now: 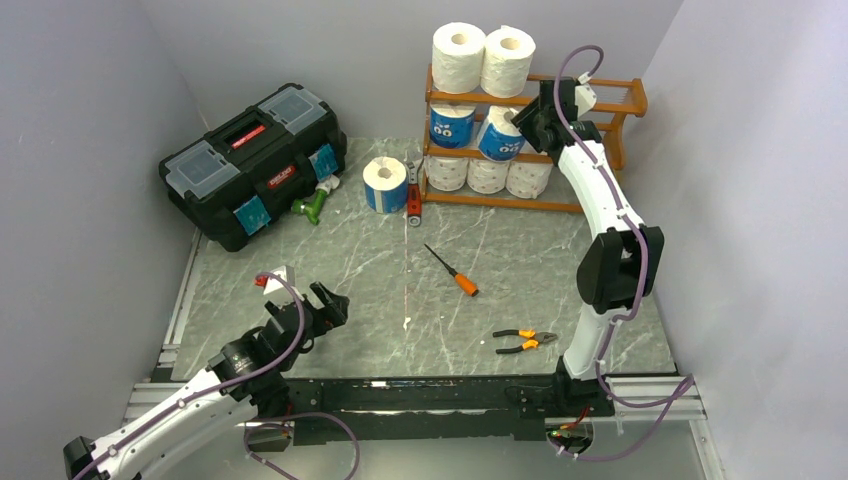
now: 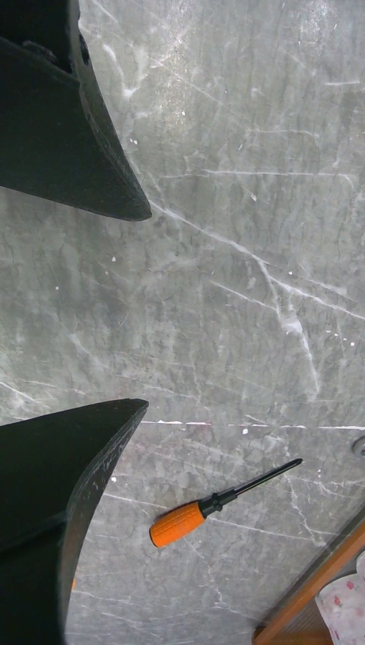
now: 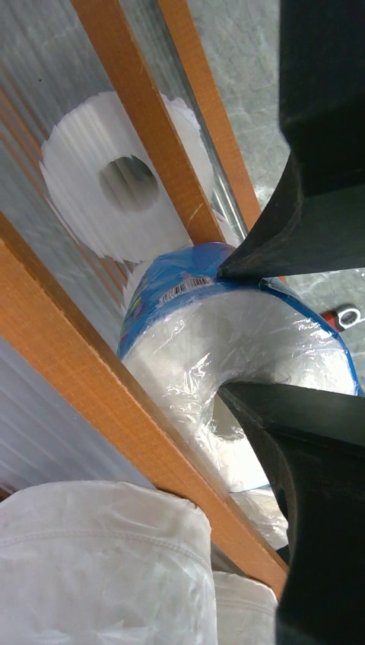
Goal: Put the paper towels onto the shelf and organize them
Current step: Place the paper towel on the shelf.
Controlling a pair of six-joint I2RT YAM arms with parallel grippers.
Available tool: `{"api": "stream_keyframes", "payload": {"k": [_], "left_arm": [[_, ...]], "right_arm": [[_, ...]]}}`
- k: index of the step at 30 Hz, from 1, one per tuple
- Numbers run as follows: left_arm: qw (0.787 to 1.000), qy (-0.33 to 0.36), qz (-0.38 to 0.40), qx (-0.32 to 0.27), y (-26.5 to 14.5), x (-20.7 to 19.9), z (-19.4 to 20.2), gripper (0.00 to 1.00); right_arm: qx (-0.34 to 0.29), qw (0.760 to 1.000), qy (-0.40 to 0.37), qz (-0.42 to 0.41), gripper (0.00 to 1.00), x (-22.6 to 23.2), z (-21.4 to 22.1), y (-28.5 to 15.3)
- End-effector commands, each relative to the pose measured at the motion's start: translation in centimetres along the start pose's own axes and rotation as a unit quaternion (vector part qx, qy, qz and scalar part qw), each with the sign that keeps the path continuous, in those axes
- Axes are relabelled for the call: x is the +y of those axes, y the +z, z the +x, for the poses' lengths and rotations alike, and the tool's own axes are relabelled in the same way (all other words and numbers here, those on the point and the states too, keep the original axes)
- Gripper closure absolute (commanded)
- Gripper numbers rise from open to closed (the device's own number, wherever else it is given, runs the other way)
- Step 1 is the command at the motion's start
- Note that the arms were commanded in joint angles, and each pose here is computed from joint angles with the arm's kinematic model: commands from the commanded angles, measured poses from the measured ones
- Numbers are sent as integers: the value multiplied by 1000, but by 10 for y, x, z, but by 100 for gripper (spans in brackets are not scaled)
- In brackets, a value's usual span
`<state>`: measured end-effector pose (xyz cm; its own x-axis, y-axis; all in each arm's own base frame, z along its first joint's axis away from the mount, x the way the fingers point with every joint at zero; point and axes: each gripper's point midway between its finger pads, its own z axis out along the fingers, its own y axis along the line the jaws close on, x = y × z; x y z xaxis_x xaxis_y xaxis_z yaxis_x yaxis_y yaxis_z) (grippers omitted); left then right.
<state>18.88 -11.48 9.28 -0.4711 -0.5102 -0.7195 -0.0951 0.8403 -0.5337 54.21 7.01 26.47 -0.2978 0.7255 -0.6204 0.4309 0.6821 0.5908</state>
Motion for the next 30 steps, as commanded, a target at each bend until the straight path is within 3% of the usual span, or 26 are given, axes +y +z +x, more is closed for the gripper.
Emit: {"api": "stream_keyframes", "payload": {"k": [1,9,30], "left_arm": [[1000,-16,21,-9,-2,-16,-11,8],[1000,-14,22,-7,-1,-17,-10,8],[1000,-15,24,-9,-3,-17,-11,8]], "right_arm": [[-58,997,10,-44,83,33,-36,-6],[-56,997,7,-56,78,40,-35,-4],[-36,996,4,-78,38,50,-31,-15]]}}
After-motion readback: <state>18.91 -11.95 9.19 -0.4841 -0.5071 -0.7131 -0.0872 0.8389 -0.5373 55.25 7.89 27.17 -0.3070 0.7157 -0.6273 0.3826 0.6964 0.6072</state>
